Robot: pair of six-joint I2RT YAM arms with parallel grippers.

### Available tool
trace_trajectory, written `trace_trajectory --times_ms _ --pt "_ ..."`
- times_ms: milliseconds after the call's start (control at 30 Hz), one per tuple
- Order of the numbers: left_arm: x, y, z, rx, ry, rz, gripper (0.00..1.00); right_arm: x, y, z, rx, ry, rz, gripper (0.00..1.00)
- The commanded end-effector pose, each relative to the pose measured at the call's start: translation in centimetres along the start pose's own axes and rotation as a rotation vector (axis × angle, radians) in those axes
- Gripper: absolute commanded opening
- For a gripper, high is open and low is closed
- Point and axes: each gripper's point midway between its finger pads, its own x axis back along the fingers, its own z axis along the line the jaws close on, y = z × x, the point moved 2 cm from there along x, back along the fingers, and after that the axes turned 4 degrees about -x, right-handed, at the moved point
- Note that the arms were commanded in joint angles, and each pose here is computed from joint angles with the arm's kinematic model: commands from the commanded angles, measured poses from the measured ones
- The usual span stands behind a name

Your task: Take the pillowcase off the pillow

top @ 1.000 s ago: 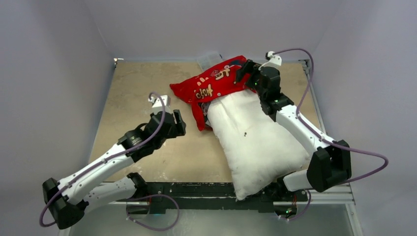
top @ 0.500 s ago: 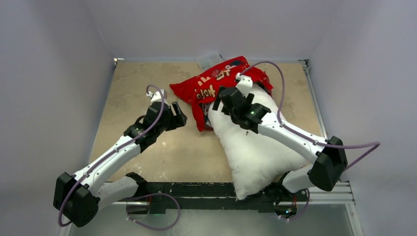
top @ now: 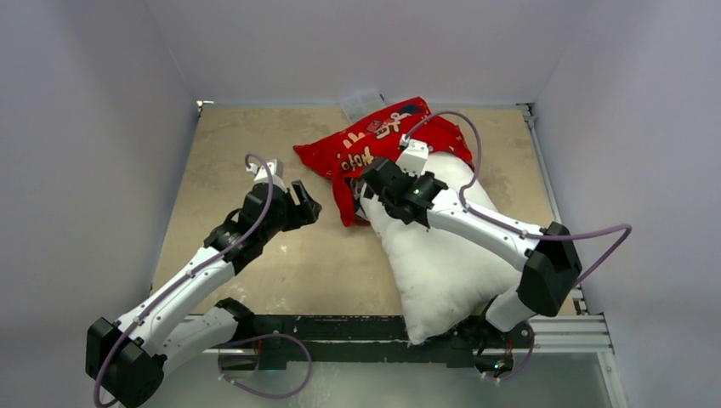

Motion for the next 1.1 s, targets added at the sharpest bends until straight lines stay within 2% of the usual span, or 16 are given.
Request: trace_trajectory --times_ms 0,200,300,333,367,433,467,500,533,567,800,1067 --pt "0.6 0.4 0.7 -0.011 0.021 -0.025 0.69 -3.6 1.8 -4.4 -0.045 -0.202 -0.083 0.99" --pt "1.2 0.4 1.3 -0.024 0.048 -0.028 0.69 -9.5 -3.0 -6.5 0.090 -0.345 -0.028 0.99" --pt "1.6 0.6 1.6 -0.023 0.062 -0.041 0.69 -11.8 -6.0 -7.2 0.173 -0.356 0.011 0.92" --pt "1.8 0.7 1.7 -0.023 0.065 -0.047 0.69 -12.3 -6.7 -7.4 0.196 -0.352 0.025 0.86" --pt "1.9 0.9 1.8 -0.023 0.071 -0.052 0.69 -12.6 -7.3 -7.5 0.211 -0.343 0.035 0.76" --pt "2.1 1.2 1.8 -0.026 0.082 -0.062 0.69 -13.0 -8.0 -7.0 0.240 -0.295 0.054 0.48" --pt "2.2 1.4 1.9 -0.027 0.091 -0.067 0.69 -13.0 -7.9 -6.5 0.258 -0.268 0.057 0.38" --pt "2.2 1.6 2.0 -0.028 0.099 -0.073 0.69 -12.7 -7.8 -5.9 0.264 -0.238 0.061 0.23" --pt "2.2 1.7 2.0 -0.029 0.104 -0.076 0.70 -12.4 -7.4 -5.0 0.266 -0.194 0.060 0.03" --pt "2.2 1.9 2.0 -0.028 0.107 -0.080 0.70 -11.9 -6.9 -3.9 0.265 -0.143 0.049 0.00" --pt "1.4 3.0 0.9 -0.016 0.089 -0.084 0.71 -4.2 -1.6 4.5 0.271 0.315 -0.060 0.00" --pt "1.2 7.3 -3.0 -0.030 -0.013 -0.136 0.71 0.8 0.5 6.8 0.280 0.585 -0.116 0.00"
